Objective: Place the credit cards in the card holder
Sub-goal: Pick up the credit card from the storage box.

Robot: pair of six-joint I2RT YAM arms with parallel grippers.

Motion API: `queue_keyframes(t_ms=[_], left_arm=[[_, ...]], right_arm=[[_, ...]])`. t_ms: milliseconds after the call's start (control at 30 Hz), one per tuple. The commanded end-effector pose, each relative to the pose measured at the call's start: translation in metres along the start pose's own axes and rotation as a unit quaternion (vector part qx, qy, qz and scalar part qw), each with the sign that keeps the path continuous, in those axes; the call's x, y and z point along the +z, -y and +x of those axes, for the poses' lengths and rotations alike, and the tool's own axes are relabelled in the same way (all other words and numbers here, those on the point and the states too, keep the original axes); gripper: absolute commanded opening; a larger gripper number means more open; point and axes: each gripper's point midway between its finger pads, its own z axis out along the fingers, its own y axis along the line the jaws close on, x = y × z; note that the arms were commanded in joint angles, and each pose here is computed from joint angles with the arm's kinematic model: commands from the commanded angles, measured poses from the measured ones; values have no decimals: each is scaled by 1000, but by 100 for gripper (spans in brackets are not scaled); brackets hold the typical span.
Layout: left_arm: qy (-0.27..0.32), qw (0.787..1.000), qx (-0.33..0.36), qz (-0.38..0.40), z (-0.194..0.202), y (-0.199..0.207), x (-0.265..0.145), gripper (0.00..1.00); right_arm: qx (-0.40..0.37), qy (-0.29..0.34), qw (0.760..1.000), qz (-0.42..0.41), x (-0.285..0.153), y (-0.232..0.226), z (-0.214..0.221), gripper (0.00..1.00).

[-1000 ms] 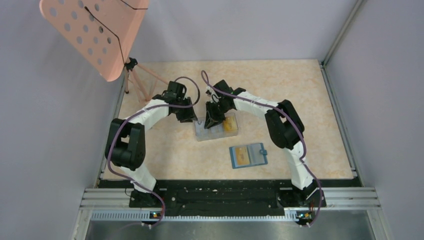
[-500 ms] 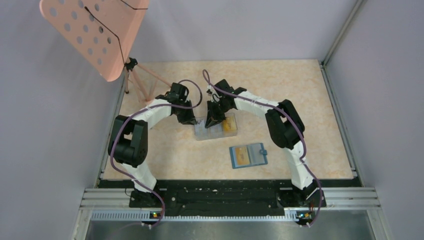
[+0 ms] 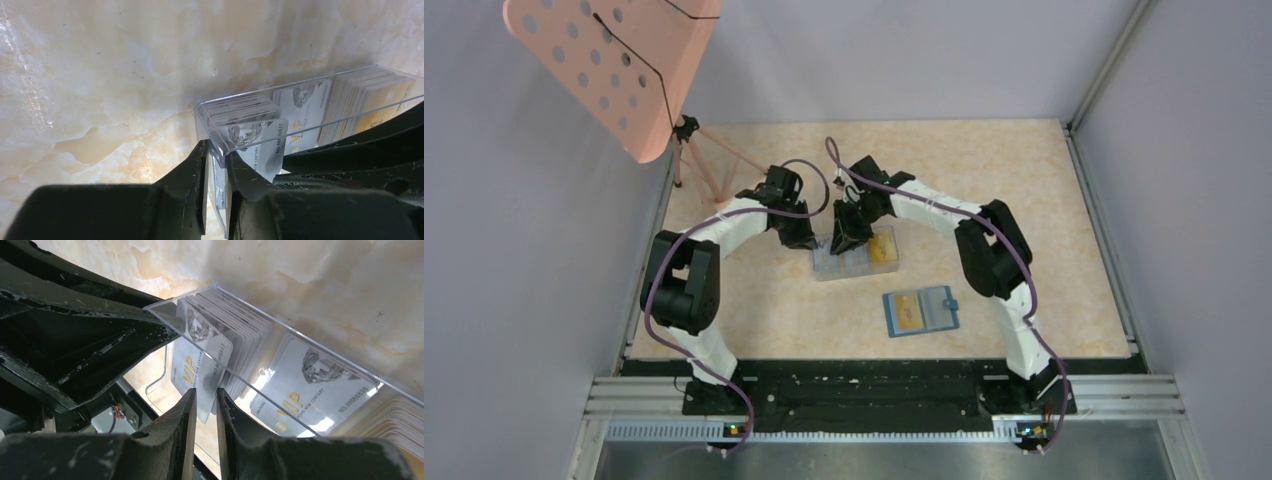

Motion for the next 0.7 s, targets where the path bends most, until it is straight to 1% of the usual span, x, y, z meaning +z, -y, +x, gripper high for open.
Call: queue_keyframes(t_ms=[0,333,500,533,667], left_arm=[[19,1000,0,12,-11,10,-4,11],[16,1000,2,13,-11,10,-3,11],[15,1000,4,14,-11,11,-4,10],[13,1000,4,13,-9,10,-3,10],[13,1000,5,13,-9,10,-4,10]], right_arm=[[-42,2,999,-17,1,-29,-3,22],[-71,-25,996,53,13,-8,9,26],[-81,-30,995,56,15,-9,12,26],[-84,-29,995,56,15,-11,11,24],[-96,-20,993,65,9,-17,6,12]])
